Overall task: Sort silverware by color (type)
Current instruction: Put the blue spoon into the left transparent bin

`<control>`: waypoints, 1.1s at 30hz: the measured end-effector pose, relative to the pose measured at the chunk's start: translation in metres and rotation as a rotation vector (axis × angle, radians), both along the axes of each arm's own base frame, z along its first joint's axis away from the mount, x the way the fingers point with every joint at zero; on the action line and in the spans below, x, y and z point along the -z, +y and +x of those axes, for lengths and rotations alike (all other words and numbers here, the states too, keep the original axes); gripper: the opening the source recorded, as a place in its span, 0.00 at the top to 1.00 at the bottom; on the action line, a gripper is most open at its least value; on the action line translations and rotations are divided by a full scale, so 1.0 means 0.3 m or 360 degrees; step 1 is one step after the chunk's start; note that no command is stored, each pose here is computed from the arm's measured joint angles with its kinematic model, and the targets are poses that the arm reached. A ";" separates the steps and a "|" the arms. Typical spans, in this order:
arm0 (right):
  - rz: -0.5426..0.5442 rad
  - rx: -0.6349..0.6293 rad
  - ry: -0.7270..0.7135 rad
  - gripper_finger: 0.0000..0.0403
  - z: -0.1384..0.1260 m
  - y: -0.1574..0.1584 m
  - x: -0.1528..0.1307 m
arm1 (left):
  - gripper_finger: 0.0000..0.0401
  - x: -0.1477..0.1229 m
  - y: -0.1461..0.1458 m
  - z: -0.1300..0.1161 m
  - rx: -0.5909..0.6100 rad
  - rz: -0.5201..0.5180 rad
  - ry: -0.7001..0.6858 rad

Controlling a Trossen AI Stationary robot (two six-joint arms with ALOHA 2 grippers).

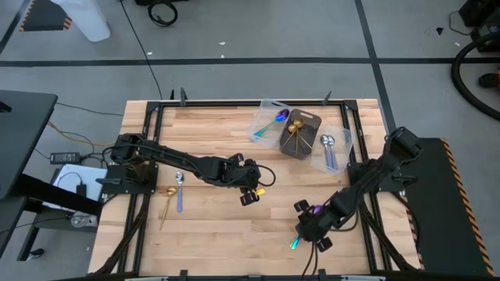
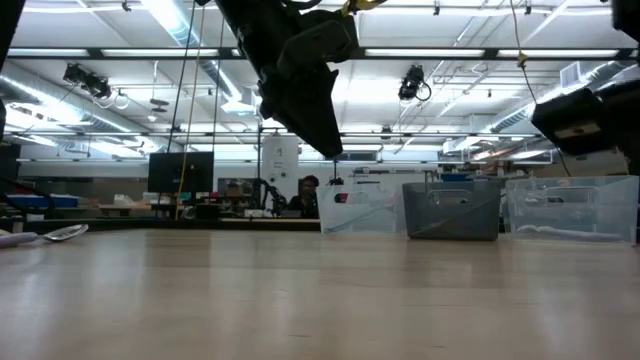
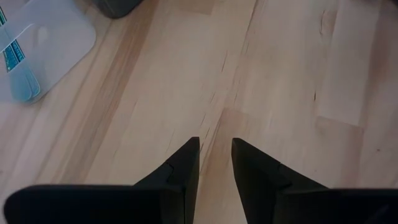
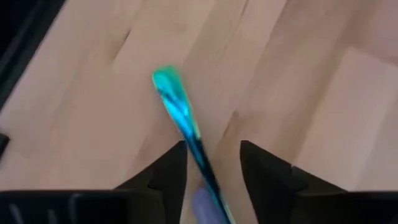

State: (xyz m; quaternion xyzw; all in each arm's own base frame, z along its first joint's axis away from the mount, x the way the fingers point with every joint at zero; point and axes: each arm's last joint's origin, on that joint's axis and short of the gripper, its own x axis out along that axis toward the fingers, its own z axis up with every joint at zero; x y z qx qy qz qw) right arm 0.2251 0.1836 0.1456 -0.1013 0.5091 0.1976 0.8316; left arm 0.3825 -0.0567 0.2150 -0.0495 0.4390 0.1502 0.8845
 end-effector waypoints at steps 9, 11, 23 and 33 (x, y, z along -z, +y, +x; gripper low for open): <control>-0.0081 -0.0019 0.0103 0.56 0.002 0.011 0.072 | 0.74 0.000 0.000 -0.001 0.0000 0.0000 0.0003; -0.0090 -0.0022 0.0112 0.59 0.003 0.012 0.077 | 0.74 0.000 0.000 -0.001 0.0000 0.0000 0.0003; -0.0114 -0.0112 0.0116 0.86 0.001 0.012 0.080 | 0.74 0.000 0.001 -0.001 -0.0001 0.0001 0.0004; -0.0198 -0.0235 0.0077 0.90 0.001 0.008 0.083 | 0.74 0.001 0.000 -0.001 -0.0001 0.0000 0.0004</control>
